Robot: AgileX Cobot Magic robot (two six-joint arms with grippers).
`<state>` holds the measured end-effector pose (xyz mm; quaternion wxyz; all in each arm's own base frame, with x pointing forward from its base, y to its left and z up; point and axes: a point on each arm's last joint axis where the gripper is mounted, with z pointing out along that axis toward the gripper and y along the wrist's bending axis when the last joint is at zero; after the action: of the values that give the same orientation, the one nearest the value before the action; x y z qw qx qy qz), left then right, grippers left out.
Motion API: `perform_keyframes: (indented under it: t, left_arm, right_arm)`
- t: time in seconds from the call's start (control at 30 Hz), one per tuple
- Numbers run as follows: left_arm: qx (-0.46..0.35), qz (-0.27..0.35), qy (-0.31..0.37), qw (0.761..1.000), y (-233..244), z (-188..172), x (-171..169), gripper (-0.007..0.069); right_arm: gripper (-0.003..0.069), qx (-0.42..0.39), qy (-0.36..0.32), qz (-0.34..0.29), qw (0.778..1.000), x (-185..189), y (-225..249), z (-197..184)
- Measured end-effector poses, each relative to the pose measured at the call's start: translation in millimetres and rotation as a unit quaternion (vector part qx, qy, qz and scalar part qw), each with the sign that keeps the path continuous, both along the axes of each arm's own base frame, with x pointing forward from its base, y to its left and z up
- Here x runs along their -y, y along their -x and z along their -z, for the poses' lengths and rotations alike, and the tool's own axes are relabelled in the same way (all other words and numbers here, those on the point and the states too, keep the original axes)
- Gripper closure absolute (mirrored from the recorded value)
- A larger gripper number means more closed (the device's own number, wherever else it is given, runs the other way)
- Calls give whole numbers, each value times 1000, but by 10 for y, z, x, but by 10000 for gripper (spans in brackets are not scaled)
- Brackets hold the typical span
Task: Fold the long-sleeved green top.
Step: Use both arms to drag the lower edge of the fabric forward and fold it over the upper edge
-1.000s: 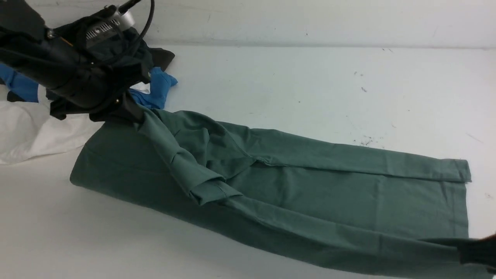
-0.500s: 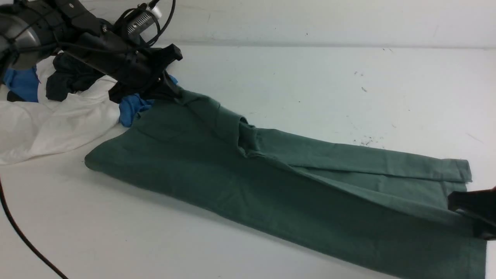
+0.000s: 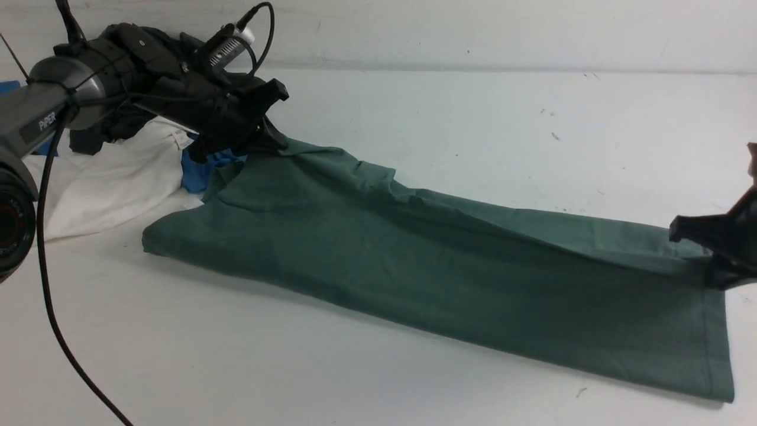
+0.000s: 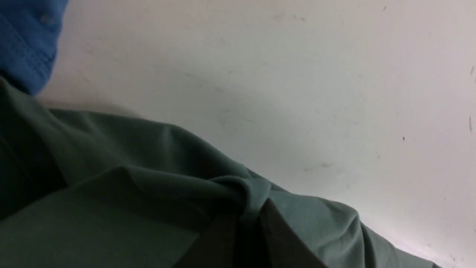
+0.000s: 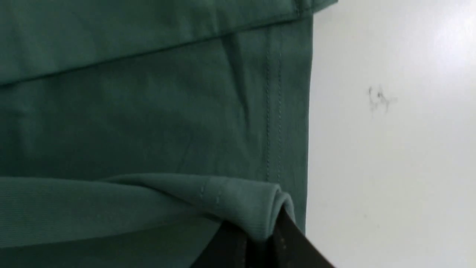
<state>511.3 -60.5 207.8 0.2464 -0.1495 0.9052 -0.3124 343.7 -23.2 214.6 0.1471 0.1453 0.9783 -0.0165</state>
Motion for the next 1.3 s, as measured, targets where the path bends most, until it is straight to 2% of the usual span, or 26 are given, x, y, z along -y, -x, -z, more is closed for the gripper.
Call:
perform_keyframes:
  t: [0.13,0.43,0.73,0.87,1.03,1.17,1.2,1.3]
  left_arm:
    - [22,-19,0,1000,-48,-12,-19,608]
    - [40,-43,8,998,-155,196,31,608]
    - [108,-17,15,994,-231,252,203,606]
    - [130,-7,1,991,-260,347,303,578]
    - [160,-40,5,986,-333,464,383,419]
    - [191,-32,-5,981,-353,395,328,272]
    - [202,-24,-7,979,-350,322,284,232]
    - [224,-12,-10,974,-331,120,181,186]
  right_arm:
    - [638,-3,1,-2,1000,12,-213,31]
    - [638,-5,14,-7,1000,53,-573,185]
    - [634,49,22,63,997,283,-755,180]
    - [591,71,33,81,994,333,-833,285]
    - [424,147,38,96,984,371,-995,359]
    - [298,181,46,97,978,392,-1062,306]
    - [273,185,53,94,977,403,-1077,256]
    - [253,185,64,90,976,418,-1096,126]
